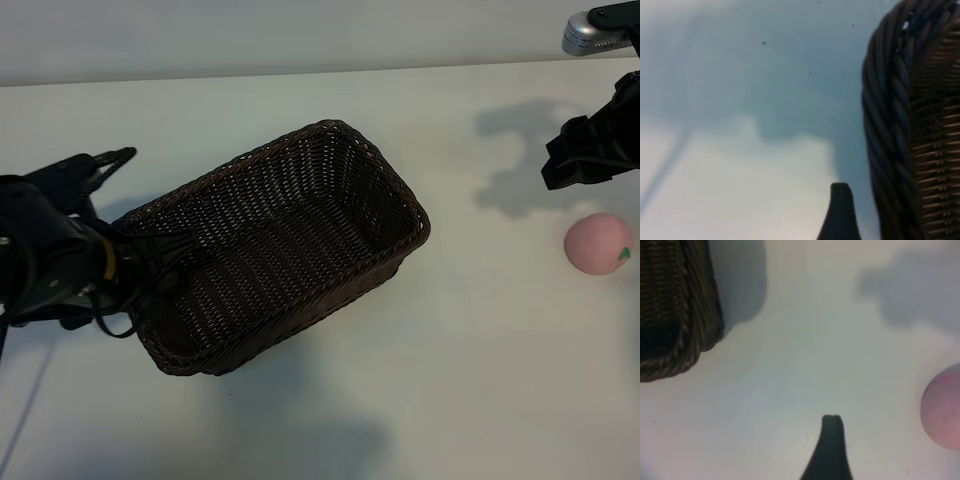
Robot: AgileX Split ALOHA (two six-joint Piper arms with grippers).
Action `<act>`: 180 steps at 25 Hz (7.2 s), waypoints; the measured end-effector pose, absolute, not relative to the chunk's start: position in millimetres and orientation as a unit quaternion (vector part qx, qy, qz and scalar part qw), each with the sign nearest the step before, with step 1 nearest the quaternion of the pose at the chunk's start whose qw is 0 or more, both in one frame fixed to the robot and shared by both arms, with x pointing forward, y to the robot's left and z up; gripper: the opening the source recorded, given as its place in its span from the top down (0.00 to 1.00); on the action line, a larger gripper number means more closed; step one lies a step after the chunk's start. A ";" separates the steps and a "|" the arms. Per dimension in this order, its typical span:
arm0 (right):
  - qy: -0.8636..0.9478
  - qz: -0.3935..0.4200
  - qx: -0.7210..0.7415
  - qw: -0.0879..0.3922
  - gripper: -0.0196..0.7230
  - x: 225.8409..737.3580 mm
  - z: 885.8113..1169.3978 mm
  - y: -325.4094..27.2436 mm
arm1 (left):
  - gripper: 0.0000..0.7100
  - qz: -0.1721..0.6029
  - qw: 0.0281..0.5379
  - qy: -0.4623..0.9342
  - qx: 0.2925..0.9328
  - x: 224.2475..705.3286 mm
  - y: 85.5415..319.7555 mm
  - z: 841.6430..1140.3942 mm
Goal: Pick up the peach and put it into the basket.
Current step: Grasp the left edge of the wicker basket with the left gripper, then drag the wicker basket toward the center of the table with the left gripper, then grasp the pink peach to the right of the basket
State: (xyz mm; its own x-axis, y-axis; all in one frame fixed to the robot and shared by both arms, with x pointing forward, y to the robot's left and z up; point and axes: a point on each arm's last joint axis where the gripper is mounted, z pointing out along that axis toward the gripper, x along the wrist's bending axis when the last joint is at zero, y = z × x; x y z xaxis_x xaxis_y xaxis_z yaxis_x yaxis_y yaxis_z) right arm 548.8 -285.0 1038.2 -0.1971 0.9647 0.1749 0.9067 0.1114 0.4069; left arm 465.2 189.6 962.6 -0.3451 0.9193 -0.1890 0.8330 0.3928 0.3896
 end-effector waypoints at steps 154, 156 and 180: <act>0.744 0.212 0.631 0.055 0.17 546.7 1037.6 -284.2 | 0.33 -0.039 0.404 0.768 0.495 567.4 140.4 922.6; 0.744 0.212 0.631 0.055 0.17 546.7 1037.6 -284.2 | 0.15 -0.039 0.405 0.767 0.497 567.3 140.3 923.8; 0.745 0.211 0.631 0.056 0.17 546.7 1037.5 -284.4 | 0.12 0.047 0.481 0.694 0.533 551.2 153.4 1007.8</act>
